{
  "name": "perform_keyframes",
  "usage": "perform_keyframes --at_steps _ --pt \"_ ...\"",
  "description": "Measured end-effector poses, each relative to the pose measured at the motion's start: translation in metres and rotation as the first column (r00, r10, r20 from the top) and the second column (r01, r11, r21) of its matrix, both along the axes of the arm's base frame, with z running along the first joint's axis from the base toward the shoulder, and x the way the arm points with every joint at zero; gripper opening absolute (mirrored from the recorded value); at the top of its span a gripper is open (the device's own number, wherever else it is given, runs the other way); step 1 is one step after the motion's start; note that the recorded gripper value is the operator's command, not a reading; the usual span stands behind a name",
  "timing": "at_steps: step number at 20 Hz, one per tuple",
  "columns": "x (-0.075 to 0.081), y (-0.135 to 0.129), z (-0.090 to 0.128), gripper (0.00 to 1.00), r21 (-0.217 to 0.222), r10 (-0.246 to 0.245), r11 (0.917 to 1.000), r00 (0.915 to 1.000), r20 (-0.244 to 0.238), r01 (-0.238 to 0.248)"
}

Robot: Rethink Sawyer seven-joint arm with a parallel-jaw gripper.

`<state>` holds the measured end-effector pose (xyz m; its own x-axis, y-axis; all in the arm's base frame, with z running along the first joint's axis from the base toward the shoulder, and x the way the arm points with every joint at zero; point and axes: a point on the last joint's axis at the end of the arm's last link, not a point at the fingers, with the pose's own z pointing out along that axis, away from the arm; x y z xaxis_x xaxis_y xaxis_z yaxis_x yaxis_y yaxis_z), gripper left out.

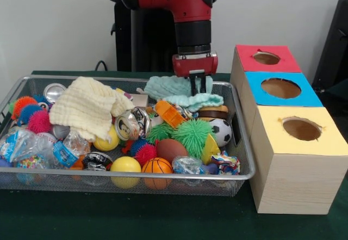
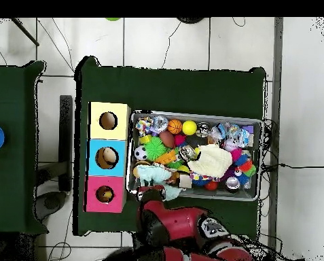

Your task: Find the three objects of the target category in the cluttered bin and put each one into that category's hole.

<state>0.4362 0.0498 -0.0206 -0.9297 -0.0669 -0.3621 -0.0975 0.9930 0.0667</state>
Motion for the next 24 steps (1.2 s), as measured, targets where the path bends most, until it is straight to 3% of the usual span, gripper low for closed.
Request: perform_keyframes --at_steps 3,8,13,17,20,23,24 --pt "0.011 -0.022 0.017 0.00 0.001 -0.005 1.0000 0.9991 -0.042 0.005" --pt "0.036 -0.086 0.051 0.00 -0.014 -0.039 0.9992 0.9908 -0.130 0.037" --pt "0.052 -0.119 0.065 0.00 -0.019 -0.045 0.9989 0.9900 -0.134 0.043" --pt "0.070 -0.139 0.072 0.00 -0.011 -0.019 0.9998 0.9966 -0.081 0.018" --pt "0.093 -0.152 0.077 0.00 -0.009 0.031 0.9995 0.9995 0.000 -0.031" --pt "0.111 -0.158 0.081 0.00 -0.009 0.071 0.9975 0.9957 0.059 -0.071" --pt "0.127 -0.163 0.084 0.00 -0.009 0.100 0.9950 0.9901 0.099 -0.099"
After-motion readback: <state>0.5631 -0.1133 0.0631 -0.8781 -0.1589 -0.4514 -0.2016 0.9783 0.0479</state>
